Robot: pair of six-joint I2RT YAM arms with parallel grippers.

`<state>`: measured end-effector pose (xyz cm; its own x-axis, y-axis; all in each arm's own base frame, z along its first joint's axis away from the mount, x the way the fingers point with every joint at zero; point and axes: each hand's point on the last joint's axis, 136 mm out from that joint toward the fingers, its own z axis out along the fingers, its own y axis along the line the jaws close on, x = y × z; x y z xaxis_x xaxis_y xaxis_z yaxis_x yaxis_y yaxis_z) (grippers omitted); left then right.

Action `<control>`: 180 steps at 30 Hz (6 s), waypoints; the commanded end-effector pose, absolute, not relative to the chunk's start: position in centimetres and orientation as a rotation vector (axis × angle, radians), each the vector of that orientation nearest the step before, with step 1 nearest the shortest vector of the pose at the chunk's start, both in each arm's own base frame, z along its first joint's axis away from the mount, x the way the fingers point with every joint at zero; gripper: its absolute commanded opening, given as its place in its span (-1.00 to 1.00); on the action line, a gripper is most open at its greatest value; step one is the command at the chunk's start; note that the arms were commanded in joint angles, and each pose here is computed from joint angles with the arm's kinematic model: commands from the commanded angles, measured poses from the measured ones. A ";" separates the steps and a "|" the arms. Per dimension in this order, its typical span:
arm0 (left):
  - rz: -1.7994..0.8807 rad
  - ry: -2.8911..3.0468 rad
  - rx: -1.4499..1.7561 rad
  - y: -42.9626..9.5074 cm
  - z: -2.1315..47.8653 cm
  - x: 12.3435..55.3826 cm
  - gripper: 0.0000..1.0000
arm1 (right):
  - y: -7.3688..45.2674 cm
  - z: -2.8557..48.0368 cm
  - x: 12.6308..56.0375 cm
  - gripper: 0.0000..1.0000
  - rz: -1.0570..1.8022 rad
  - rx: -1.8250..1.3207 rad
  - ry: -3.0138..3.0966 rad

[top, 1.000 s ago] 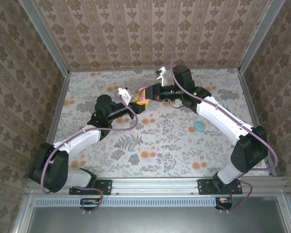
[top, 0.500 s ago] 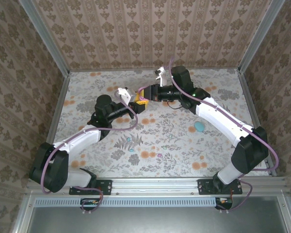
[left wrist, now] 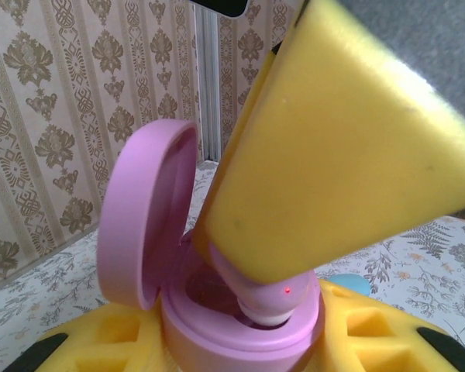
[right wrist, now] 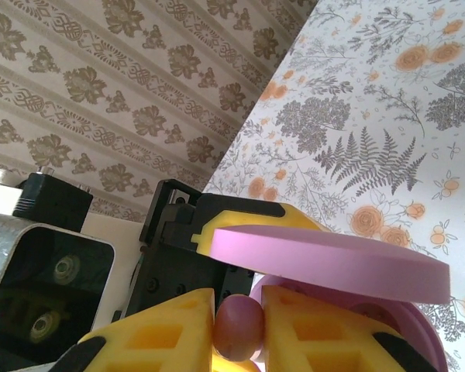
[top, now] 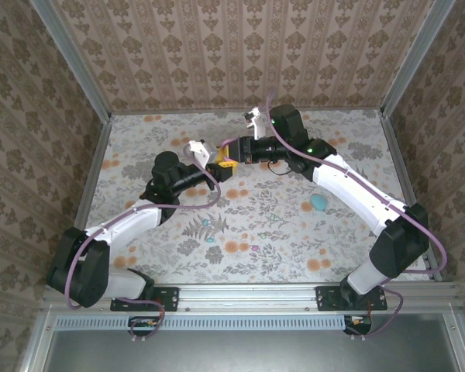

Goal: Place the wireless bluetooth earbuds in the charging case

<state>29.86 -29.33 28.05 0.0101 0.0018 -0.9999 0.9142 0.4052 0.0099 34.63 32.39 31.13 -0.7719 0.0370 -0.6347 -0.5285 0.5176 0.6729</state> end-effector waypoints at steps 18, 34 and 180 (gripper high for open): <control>-0.887 1.222 0.884 -29.4 32.1 29.1 -0.28 | 31.1 31.0 34.6 -0.42 1.137 -0.359 2.206; -0.878 1.235 0.875 -29.2 31.8 29.2 -0.28 | 30.7 32.9 34.2 -0.39 1.161 -0.325 2.157; -0.698 1.323 0.660 -17.4 33.4 26.0 -0.25 | 31.8 1.7 19.3 -0.39 0.249 0.025 3.210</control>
<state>26.52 -17.67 32.60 0.0725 -0.0684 -0.9950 0.7706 0.6372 0.0124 19.40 32.37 2.01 -0.9966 0.0172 0.0803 0.0333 0.9785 0.2035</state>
